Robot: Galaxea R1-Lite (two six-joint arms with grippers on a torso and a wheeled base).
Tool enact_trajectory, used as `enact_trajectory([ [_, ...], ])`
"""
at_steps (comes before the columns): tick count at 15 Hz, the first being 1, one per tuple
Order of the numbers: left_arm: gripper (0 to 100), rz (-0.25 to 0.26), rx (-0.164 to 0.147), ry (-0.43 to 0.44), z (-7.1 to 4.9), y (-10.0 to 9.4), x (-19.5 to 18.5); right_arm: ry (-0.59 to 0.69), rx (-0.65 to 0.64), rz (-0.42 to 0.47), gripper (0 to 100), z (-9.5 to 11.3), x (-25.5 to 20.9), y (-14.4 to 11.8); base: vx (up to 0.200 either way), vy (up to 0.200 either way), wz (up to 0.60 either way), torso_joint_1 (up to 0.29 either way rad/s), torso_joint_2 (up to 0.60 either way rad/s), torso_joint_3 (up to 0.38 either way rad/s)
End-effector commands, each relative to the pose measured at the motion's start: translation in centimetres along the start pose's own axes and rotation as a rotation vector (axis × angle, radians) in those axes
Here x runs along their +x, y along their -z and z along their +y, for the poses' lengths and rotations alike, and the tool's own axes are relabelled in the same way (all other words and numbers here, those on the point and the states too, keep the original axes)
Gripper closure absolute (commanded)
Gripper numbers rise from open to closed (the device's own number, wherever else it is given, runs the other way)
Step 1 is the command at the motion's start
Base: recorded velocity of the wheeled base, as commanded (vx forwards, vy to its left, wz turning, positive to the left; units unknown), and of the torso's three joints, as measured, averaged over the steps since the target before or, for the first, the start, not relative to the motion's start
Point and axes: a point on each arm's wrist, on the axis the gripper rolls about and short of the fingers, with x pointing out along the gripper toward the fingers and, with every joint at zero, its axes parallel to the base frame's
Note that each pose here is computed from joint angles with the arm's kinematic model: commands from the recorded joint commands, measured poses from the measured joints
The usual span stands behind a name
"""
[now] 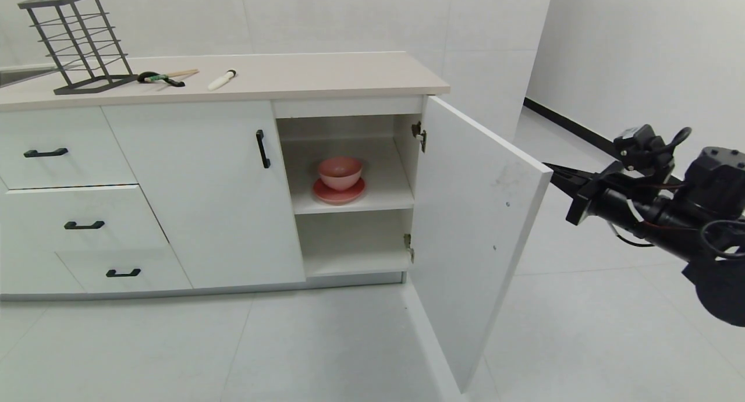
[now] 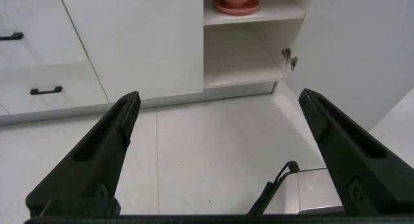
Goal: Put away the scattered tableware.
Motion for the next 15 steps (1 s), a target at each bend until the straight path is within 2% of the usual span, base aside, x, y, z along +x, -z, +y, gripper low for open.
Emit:
enact_trajectory([
  [1, 0, 0.001, 0.000, 0.000, 0.0, 0.0, 0.0, -0.082, 0.000, -0.012, 100, 0.4, 2.3, 1.3, 0.000, 0.000, 0.00, 0.000, 0.00, 0.000],
  [4, 0, 0.000, 0.000, -0.001, 0.0, 0.0, 0.0, -0.202, -0.036, -0.069, 100, 0.7, 3.8, 1.3, 0.000, 0.000, 0.00, 0.000, 0.00, 0.000],
  [7, 0, 0.001, 0.000, -0.001, 0.0, 0.0, 0.0, -0.255, -0.054, -0.085, 100, 1.7, 4.8, 1.3, 0.000, 0.000, 0.00, 0.000, 0.00, 0.000],
  [10, 0, 0.001, 0.000, -0.001, 0.0, 0.0, 0.0, -0.325, -0.060, -0.110, 100, 3.9, 5.8, 0.6, 0.000, 0.000, 0.00, 0.000, 0.00, 0.000],
  [13, 0, 0.001, 0.000, -0.001, 0.0, 0.0, 0.0, -0.407, -0.066, -0.152, 100, 6.9, 7.2, -0.5, 0.000, 0.000, 0.00, 0.000, 0.00, 0.000],
  [15, 0, 0.001, 0.000, -0.001, 0.0, 0.0, 0.0, -0.437, -0.064, -0.160, 100, 8.0, 8.1, -0.4, 0.000, 0.000, 0.00, 0.000, 0.00, 0.000],
])
